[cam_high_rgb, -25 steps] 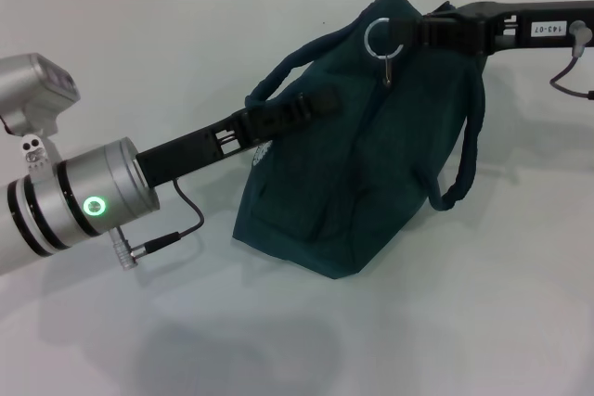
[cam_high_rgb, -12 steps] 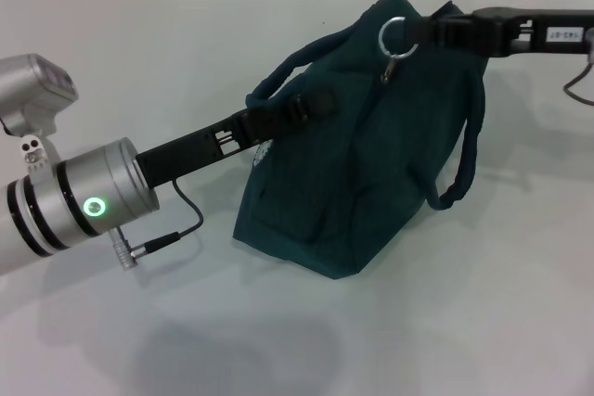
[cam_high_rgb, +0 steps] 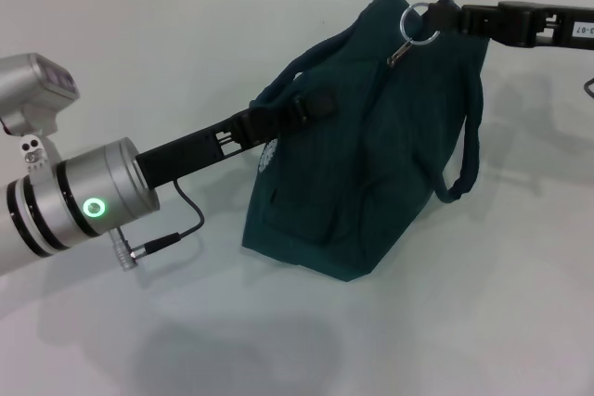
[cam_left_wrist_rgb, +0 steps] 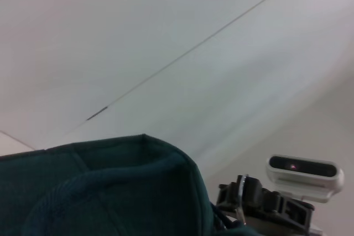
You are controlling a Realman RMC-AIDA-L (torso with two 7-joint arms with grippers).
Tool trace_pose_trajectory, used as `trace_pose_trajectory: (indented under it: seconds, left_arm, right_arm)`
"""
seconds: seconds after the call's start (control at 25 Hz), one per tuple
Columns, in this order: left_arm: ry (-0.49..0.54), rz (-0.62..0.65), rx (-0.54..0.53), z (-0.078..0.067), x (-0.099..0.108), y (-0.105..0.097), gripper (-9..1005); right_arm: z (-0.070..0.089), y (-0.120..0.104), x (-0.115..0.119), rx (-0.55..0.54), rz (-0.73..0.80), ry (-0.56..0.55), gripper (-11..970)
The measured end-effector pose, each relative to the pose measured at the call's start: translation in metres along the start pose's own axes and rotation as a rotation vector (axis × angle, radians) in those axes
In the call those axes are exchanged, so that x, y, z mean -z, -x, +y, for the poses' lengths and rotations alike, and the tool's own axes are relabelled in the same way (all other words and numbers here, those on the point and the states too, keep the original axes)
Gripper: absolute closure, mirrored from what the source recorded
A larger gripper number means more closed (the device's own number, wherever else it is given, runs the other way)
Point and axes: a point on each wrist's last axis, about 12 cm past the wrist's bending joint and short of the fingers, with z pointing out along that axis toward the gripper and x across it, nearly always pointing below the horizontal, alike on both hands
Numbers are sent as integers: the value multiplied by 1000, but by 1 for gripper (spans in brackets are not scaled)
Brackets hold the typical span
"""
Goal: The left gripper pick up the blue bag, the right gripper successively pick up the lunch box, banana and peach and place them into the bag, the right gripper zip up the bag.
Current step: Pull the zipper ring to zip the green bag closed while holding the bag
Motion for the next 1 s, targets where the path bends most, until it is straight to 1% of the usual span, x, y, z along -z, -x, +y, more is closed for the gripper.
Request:
trace_pose_trajectory:
  seconds: [0.48, 0.6, 1.0]
  left_arm:
    - [-44, 30, -14, -5, 0, -4, 923]
    - [-42, 29, -14, -5, 1, -5, 926]
    - [-37, 47, -15, -4, 1, -8, 929]
  right_arm:
    - [0, -1, -2, -6, -1, 4, 956]
    - [0, -3, -4, -13, 6, 7, 956]
    - [1, -12, -11, -100, 27, 28, 956]
